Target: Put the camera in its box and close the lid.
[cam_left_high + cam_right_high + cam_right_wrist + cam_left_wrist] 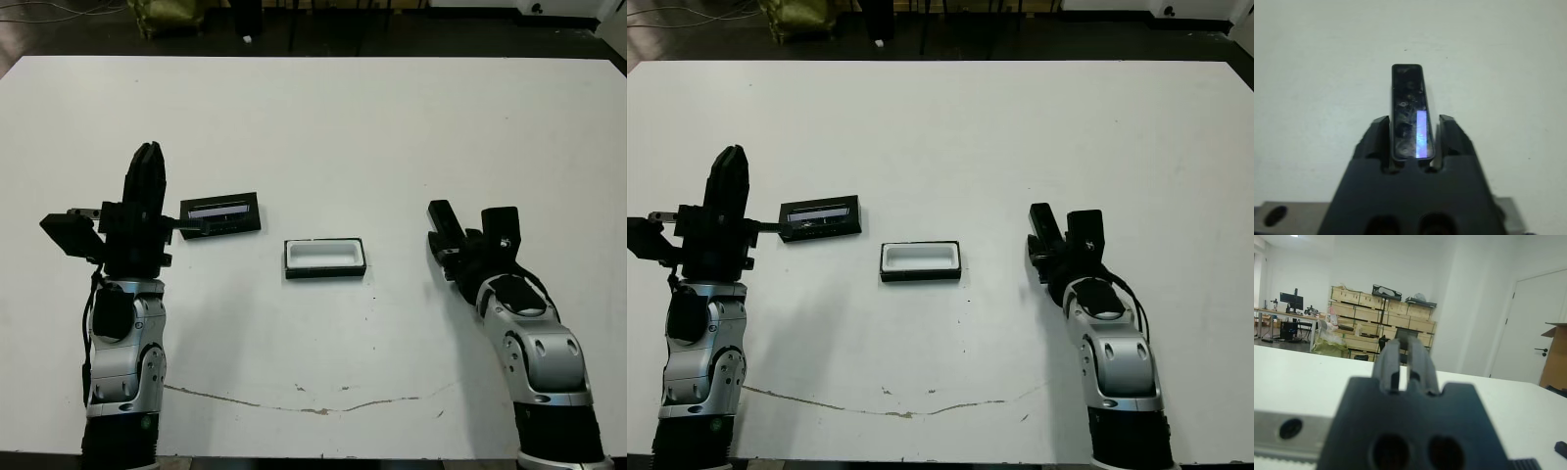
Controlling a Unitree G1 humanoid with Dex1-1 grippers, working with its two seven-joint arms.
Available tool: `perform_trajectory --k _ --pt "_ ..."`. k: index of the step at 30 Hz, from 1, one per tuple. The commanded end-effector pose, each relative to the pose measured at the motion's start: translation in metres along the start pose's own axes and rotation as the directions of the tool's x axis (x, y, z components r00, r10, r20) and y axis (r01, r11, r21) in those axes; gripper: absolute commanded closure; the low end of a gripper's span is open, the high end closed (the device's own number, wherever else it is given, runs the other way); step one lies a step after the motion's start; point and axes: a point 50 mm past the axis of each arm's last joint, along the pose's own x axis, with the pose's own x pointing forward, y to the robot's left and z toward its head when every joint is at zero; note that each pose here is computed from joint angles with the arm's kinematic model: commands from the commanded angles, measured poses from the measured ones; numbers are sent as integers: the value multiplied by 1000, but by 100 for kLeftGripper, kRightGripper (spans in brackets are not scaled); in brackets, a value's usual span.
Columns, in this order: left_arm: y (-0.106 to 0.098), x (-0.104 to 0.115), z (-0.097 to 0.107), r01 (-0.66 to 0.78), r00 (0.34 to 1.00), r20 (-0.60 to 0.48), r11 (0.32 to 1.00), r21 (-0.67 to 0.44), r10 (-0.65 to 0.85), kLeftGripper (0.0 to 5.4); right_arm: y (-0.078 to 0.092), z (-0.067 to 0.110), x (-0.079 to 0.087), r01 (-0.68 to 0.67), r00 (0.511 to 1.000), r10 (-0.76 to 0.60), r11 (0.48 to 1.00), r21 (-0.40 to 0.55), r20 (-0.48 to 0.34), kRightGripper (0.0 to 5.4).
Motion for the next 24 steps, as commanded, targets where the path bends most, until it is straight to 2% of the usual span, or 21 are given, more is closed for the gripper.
perform_trajectory --k 1,3,5,18,20,24 --pt "6 -5 -4 -11 999 -34 1000 20 12 540 -3 -21 -2 3 998 -4 1000 -6 -59 450" --pt "6 -5 -4 -9 999 -32 1000 22 10 540 -4 -21 -2 1 999 -1 1000 -6 -50 486" --pt "6 -4 -4 -10 999 -34 1000 10 10 540 -4 -21 -1 8 998 -8 1000 0 -55 499" --pt "5 -4 -3 -15 999 -39 1000 10 16 540 -6 -18 -3 5 1000 -5 1000 25 -13 502" --pt "6 -4 -3 -17 999 -38 1000 11 18 540 -8 -13 -3 -7 1000 6 999 33 13 502" --pt "6 -4 -3 -12 999 -34 1000 20 13 540 -14 9 -6 -61 994 60 998 14 92 502"
